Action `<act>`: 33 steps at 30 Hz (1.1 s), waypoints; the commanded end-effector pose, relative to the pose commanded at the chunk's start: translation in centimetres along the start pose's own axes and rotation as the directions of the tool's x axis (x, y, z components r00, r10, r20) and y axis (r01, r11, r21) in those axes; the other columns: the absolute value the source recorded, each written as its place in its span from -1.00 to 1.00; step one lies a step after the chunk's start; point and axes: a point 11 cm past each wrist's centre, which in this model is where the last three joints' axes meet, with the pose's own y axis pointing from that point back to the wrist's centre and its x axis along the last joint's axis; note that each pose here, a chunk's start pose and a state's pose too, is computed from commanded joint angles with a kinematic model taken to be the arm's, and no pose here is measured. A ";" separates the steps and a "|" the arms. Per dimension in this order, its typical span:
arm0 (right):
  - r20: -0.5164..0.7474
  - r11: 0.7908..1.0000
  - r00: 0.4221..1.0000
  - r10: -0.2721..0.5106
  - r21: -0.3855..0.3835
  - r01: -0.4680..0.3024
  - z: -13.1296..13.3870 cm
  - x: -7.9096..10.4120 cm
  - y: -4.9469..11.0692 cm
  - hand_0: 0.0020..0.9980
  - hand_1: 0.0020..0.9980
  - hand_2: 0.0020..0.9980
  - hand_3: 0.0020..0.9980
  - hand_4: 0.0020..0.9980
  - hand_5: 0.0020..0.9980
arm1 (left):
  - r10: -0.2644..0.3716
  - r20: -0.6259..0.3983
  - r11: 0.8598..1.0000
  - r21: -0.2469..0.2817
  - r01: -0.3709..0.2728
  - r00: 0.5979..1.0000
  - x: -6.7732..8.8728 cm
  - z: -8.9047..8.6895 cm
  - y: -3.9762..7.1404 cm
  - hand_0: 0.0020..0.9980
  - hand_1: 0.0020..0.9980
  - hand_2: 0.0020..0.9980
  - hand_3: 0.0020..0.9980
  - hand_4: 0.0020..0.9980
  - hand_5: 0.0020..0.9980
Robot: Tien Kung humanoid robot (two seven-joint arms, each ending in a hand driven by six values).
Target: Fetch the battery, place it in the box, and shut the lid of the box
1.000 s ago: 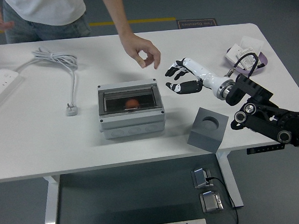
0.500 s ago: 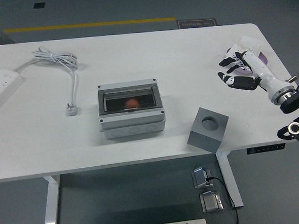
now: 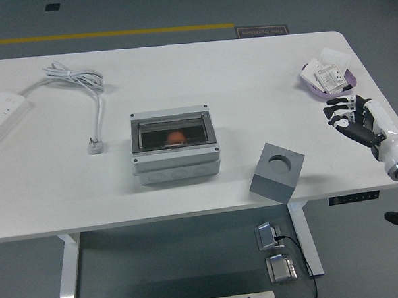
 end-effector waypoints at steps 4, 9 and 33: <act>0.030 0.995 0.999 -0.044 -0.083 0.047 0.8 0.5 0.7 -0.36 -0.14 0.09 0.11 0.45 -0.16 | 0.001 -0.003 1.000 -0.004 -0.001 1.000 0.1 0.1 0.0 0.46 0.49 0.46 0.49 0.27 -0.17; 0.082 0.977 0.988 -0.128 -0.161 0.139 1.6 -0.2 1.0 -0.18 0.03 0.22 0.18 0.50 0.04 | -0.002 -0.005 1.000 -0.006 0.002 1.000 -0.1 0.3 0.0 0.46 0.50 0.46 0.49 0.27 -0.17; 0.201 0.972 0.958 -0.204 -0.077 0.223 0.6 -2.7 0.5 0.26 0.28 0.42 0.37 0.58 0.33 | -0.007 -0.005 1.000 -0.013 0.007 1.000 -0.3 0.7 0.0 0.46 0.49 0.46 0.49 0.28 -0.14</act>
